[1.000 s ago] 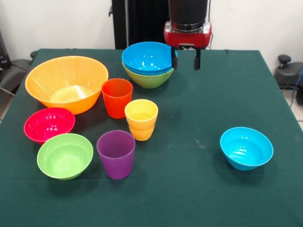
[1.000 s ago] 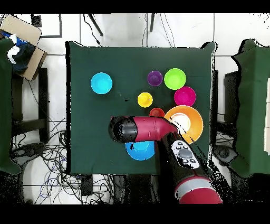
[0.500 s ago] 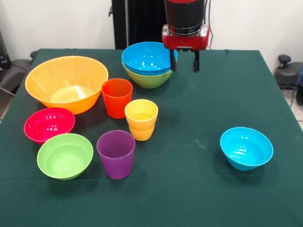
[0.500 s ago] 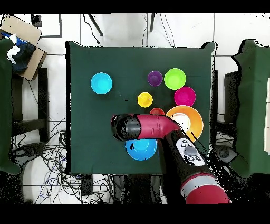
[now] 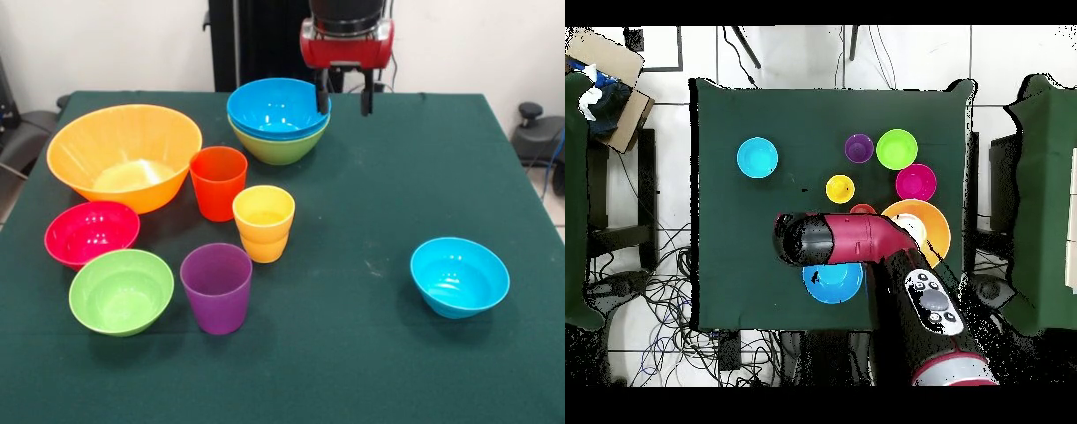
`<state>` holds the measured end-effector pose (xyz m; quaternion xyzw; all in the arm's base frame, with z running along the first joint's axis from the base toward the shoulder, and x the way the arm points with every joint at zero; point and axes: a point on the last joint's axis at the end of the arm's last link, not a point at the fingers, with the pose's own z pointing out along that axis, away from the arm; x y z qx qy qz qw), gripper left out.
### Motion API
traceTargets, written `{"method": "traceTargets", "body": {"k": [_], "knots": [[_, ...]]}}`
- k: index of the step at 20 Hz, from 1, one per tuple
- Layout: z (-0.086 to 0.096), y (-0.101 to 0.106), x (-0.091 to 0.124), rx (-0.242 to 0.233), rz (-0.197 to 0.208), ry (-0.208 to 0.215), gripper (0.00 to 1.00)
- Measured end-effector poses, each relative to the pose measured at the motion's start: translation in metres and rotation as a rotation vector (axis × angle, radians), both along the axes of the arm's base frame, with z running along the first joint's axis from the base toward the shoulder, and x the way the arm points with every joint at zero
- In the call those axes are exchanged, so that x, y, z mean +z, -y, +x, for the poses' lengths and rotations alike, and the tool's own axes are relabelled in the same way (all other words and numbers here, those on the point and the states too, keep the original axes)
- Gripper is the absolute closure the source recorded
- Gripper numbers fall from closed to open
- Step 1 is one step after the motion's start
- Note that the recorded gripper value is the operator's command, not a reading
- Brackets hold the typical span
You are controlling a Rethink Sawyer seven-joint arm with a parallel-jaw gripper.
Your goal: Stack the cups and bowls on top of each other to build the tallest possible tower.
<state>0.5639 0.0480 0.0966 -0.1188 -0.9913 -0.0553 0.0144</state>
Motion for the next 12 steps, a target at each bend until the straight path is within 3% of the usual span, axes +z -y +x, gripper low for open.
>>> {"method": "traceTargets", "body": {"k": [6,12], "knots": [[0.003,0.014,0.016,-0.018,-0.002,0.025,0.00],[0.003,0.029,0.017,-0.043,-0.003,0.025,0.00]]}}
